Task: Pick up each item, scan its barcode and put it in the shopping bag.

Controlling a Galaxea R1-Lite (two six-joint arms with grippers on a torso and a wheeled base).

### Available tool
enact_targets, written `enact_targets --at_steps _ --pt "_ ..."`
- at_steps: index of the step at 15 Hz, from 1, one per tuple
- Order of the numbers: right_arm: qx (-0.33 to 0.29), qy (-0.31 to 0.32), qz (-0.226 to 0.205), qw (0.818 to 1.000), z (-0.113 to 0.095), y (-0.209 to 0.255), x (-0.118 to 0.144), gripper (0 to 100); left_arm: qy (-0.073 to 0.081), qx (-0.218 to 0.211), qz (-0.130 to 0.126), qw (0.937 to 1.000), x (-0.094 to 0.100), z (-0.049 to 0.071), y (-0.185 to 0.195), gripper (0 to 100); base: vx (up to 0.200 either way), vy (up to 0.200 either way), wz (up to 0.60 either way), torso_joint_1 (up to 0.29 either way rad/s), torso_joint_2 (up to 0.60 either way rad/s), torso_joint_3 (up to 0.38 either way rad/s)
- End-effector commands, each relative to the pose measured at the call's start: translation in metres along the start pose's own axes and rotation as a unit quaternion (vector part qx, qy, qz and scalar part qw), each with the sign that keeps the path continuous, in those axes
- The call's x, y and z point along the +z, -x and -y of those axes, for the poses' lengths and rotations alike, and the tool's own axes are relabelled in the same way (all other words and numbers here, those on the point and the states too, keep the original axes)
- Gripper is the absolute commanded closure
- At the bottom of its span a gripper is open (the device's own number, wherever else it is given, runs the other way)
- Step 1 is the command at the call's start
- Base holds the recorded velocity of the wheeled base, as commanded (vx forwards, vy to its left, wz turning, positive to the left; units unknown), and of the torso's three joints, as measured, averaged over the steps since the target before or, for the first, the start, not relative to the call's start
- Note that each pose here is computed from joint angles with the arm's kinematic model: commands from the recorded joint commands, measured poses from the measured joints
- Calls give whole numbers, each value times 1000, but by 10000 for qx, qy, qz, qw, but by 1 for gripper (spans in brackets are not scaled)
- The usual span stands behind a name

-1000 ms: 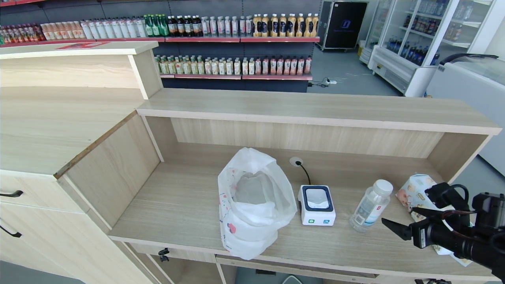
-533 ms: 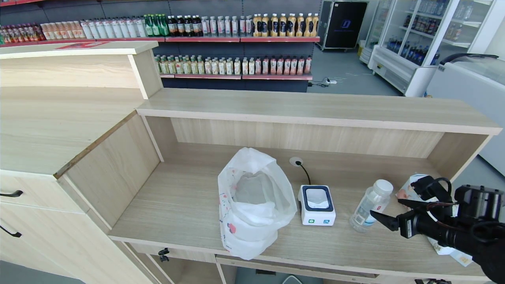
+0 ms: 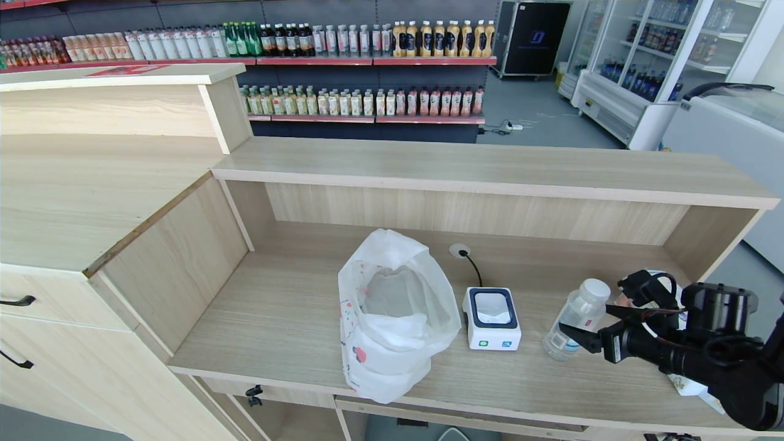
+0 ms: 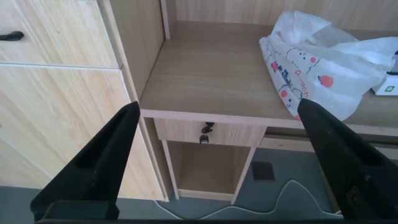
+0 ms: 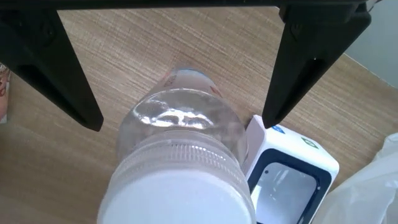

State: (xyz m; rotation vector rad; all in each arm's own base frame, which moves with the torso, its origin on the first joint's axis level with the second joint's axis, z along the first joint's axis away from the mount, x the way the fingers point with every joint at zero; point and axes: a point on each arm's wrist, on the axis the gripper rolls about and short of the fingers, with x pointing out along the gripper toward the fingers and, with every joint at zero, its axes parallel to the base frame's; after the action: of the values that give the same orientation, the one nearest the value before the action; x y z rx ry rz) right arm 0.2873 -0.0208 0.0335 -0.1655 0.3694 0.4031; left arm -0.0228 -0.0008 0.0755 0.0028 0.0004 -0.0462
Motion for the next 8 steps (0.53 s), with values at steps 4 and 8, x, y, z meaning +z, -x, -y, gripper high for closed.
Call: enact_targets --at_steps 4,8 --pt "144 13 8 9999 0 -9 -2 0 -1 1 -6 10000 0 0 0 0 0 0 0 0 0 0" --pt "260 54 53 9996 -1 -18 -2 0 -1 1 -6 10000 0 0 0 0 0 0 0 0 0 0"
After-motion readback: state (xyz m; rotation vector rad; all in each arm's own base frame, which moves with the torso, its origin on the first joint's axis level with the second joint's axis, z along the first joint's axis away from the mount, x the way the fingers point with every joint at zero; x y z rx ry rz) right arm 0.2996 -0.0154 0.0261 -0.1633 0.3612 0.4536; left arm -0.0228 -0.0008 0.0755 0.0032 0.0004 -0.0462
